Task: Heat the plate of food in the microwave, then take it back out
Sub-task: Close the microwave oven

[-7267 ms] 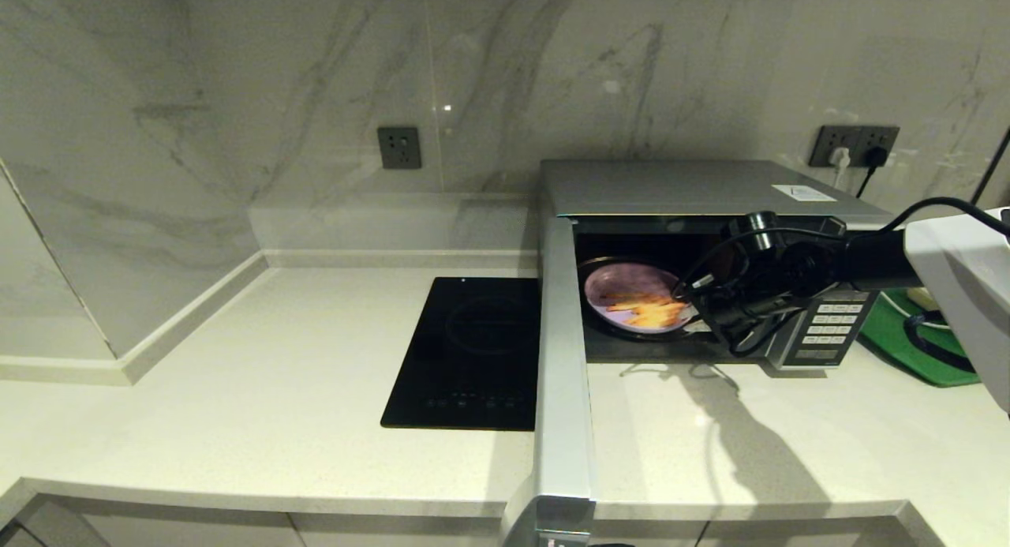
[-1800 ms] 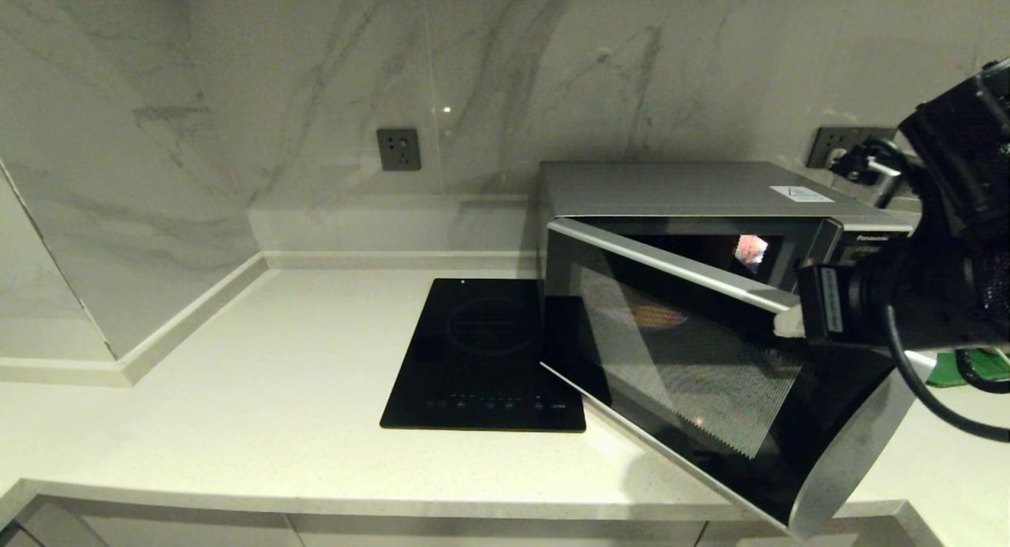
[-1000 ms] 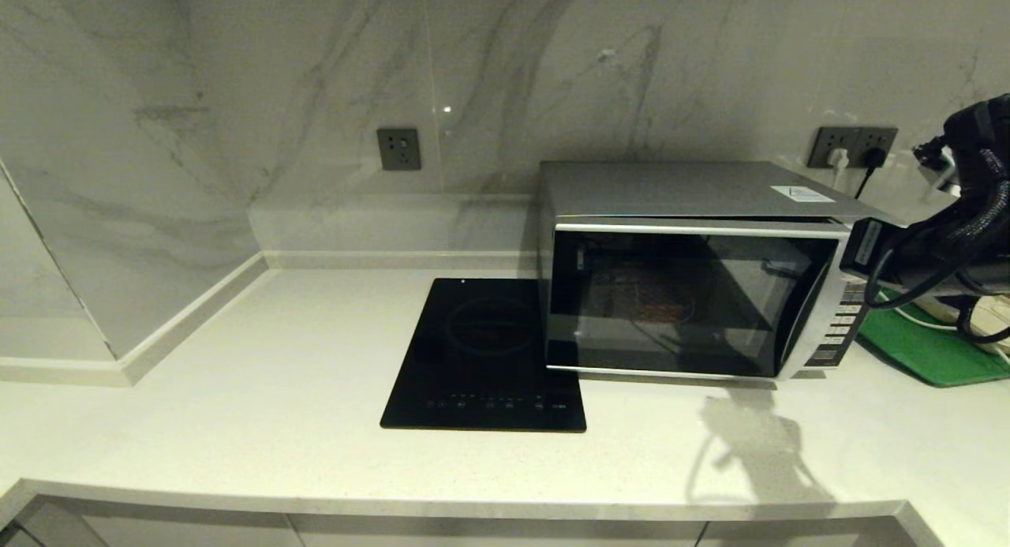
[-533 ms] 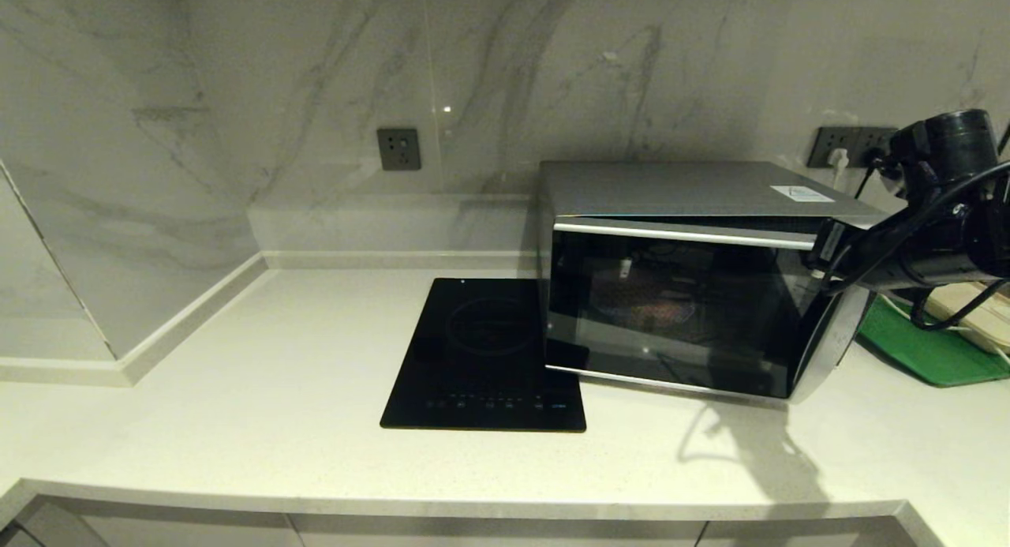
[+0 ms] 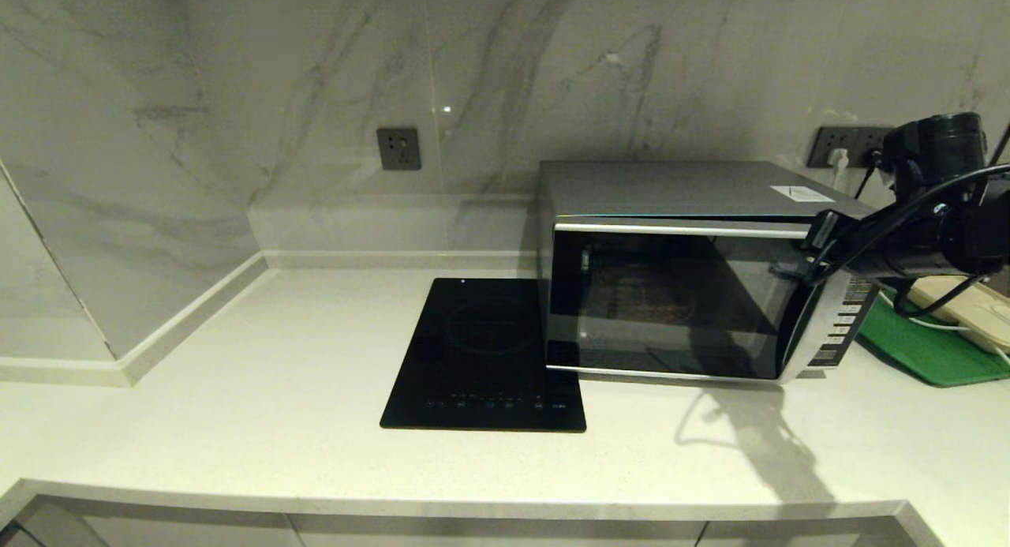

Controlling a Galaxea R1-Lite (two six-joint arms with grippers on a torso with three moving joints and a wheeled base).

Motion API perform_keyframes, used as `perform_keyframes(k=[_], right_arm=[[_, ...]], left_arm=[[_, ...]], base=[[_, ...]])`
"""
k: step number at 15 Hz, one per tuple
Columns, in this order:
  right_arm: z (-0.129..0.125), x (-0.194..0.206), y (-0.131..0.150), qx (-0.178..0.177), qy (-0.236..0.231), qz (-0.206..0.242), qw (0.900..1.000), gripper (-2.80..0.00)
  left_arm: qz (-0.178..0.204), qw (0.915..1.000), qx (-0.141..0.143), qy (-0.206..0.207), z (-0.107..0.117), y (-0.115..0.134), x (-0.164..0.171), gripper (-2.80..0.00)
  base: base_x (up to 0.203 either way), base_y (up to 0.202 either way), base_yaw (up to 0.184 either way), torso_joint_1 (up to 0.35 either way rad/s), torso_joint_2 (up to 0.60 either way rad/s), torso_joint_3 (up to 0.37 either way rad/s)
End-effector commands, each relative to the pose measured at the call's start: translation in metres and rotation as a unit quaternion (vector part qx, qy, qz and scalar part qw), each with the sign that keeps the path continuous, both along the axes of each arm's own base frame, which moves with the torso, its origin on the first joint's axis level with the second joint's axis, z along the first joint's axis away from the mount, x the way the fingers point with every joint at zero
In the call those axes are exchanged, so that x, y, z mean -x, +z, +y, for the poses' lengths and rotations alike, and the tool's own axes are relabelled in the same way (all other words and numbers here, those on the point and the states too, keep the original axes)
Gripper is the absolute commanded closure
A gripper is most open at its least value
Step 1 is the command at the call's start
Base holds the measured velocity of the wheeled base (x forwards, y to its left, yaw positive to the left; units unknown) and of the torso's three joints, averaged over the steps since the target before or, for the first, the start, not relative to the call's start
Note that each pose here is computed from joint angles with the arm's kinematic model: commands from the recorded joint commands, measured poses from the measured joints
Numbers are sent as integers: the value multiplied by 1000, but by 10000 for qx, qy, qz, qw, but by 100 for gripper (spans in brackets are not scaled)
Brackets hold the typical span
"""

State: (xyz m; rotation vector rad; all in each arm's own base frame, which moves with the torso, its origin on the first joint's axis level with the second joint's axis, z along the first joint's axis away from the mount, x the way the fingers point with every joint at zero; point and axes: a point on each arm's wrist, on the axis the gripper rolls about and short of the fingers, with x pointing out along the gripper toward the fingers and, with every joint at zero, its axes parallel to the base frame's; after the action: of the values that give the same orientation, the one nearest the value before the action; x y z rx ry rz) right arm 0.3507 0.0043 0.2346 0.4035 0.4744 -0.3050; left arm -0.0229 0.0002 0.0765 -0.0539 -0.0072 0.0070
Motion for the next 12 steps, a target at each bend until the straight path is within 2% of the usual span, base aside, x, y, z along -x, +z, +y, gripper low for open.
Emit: perform_keyframes(k=[1, 3, 8, 12], right_arm=[[0, -9, -10, -28, -21, 45, 10000, 0], [0, -10, -10, -78, -49, 11, 10000, 0], [1, -17, -3, -69, -28, -392, 9992, 0], [2, -23, -2, -73, 1, -463, 9989, 0]], left_arm=[[-3, 10000, 7, 2, 0, 0, 0, 0], [-3, 10000, 7, 2, 0, 0, 0, 0], [-3, 10000, 7, 2, 0, 0, 0, 0], [-3, 10000, 6, 2, 0, 0, 0, 0]], base=[[0, 0, 0, 0, 0, 0], [0, 0, 0, 0, 0, 0], [0, 0, 0, 0, 0, 0], [0, 0, 0, 0, 0, 0]])
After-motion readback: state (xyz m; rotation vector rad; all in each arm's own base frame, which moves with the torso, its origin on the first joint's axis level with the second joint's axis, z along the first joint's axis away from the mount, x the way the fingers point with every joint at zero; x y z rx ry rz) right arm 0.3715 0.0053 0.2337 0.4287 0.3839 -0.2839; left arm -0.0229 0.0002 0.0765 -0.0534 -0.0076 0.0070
